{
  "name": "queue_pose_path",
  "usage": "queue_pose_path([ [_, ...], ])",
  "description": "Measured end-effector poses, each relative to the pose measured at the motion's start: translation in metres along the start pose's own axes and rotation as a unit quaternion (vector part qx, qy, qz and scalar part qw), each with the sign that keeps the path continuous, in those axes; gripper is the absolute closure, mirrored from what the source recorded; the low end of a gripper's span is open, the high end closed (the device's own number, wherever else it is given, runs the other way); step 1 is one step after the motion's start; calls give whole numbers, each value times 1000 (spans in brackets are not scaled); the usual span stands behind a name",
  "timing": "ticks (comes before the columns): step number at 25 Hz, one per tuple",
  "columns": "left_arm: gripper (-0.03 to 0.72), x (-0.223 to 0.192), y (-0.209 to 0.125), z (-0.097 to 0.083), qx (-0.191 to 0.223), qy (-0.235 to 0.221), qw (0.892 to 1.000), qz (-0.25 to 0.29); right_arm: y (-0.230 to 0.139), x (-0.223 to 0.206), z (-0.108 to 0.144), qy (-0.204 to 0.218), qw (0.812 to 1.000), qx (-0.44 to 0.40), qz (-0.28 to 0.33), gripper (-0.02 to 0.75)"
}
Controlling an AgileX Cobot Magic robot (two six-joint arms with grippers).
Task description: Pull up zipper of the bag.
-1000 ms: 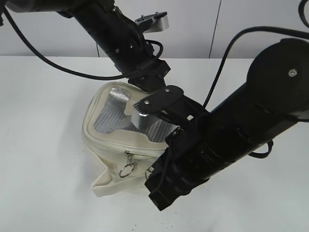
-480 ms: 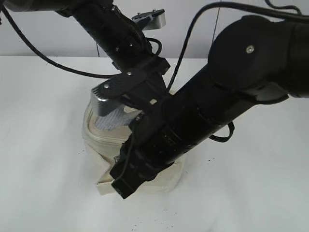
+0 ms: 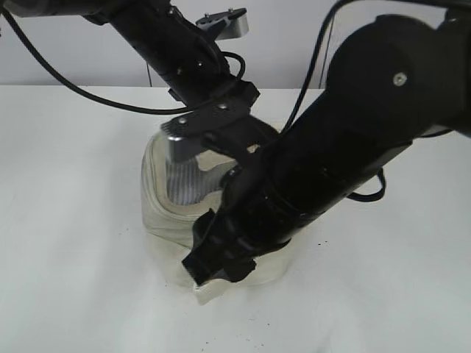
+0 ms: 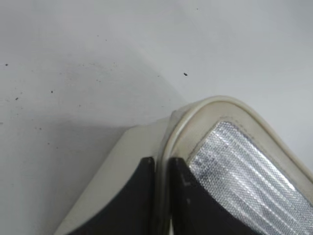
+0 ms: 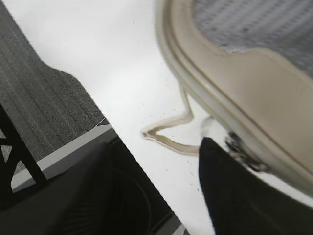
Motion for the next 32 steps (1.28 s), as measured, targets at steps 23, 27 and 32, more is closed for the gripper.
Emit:
queue_pose_path([
  [23,400,168,-36,2,15,264,963,44,-72,143,-89,-189,970,-147,-29,146],
  [27,401,205,-71,-25,35,272,961,16,-103,162,-82,-195,970,-142,-36,146],
  [32,401,237,-145,-68,53,256,965,-19,-139,181,-73,-189,969,-131,-86,146],
])
Point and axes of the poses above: a point on each arm's last joint axis where the gripper is mounted, x pointing back along that axis away from the gripper, z along the wrist's bending axis when the last joint is at zero, y = z × x, the point moved 6 cm from there along -x, pointing out along that axis toward the gripper, and after that the axes turned 8 degrees about -x, right-handed, at the moved point
